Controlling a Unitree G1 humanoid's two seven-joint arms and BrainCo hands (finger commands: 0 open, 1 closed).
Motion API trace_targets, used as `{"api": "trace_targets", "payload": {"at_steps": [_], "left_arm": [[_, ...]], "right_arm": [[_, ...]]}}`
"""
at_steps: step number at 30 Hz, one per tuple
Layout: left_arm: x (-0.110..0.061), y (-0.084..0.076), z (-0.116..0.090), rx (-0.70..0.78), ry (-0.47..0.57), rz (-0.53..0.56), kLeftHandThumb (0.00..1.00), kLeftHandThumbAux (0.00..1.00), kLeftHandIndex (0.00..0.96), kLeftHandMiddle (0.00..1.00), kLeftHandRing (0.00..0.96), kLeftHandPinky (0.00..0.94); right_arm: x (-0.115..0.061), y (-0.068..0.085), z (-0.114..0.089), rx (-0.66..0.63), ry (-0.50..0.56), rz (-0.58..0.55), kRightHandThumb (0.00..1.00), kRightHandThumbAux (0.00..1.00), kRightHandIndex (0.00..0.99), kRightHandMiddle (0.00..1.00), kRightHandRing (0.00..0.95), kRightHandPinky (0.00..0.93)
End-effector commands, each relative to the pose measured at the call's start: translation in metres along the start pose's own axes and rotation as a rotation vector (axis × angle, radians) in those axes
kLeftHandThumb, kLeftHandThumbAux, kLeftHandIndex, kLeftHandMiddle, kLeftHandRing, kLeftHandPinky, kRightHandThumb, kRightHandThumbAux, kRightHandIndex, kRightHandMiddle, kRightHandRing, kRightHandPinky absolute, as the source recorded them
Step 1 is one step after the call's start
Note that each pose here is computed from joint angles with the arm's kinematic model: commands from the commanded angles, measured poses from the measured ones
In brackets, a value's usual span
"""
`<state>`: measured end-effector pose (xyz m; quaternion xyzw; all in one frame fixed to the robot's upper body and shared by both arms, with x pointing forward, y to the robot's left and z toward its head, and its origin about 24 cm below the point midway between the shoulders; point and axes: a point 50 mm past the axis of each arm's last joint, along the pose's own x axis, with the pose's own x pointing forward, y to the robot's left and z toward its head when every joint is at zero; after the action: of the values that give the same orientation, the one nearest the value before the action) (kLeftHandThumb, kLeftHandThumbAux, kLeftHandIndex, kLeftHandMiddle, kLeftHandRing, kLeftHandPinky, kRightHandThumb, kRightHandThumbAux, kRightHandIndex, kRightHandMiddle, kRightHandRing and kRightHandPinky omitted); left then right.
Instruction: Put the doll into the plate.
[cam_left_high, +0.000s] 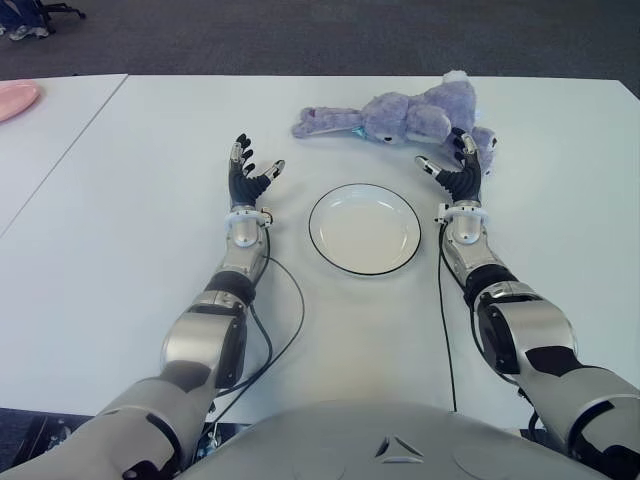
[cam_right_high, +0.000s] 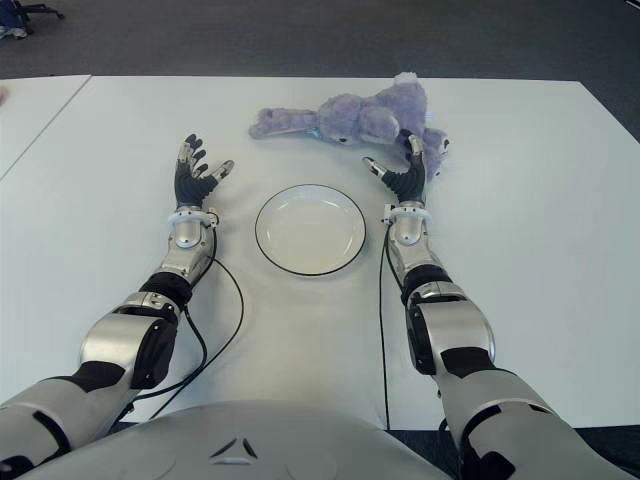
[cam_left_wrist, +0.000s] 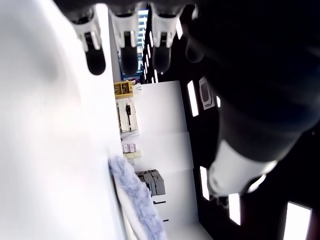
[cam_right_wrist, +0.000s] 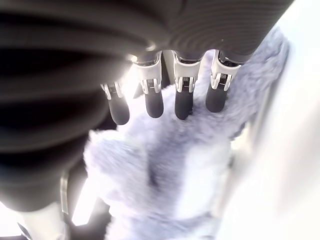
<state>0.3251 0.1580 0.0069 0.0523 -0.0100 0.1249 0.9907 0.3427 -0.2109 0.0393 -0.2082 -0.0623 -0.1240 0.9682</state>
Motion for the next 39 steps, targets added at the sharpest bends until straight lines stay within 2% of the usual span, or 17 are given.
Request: {"api": "trace_targets", "payload": {"at_steps": [1, 18, 28, 39], "left_arm": [[-0.114, 0.0, -0.111, 0.091, 0.506, -0.053, 0.135, 0.795, 0.09, 0.106, 0.11, 0.151], [-0.115, 0.001, -0.112, 0.06, 0.515, -0.052, 0.091, 0.871, 0.106, 0.118, 0.108, 0.154], [-0.115, -0.002, -0.111, 0.056, 0.516, -0.059, 0.037, 0.872, 0.102, 0.111, 0.107, 0.152], [-0.114, -0.004, -0.111, 0.051, 0.522, -0.061, 0.046, 0.868, 0.104, 0.11, 0.107, 0.157]], "right_arm": [[-0.001, -0.011, -0.019, -0.129, 0.112, 0.112, 0.122, 0.713, 0.151, 0.093, 0.06, 0.045], [0.017, -0.039, -0.006, -0.27, 0.053, 0.148, 0.161, 0.783, 0.178, 0.077, 0.032, 0.014], [0.023, -0.051, -0.002, -0.345, 0.043, 0.146, 0.153, 0.762, 0.188, 0.072, 0.032, 0.031], [0.027, -0.056, 0.001, -0.379, 0.04, 0.143, 0.15, 0.731, 0.188, 0.063, 0.029, 0.043]]}}
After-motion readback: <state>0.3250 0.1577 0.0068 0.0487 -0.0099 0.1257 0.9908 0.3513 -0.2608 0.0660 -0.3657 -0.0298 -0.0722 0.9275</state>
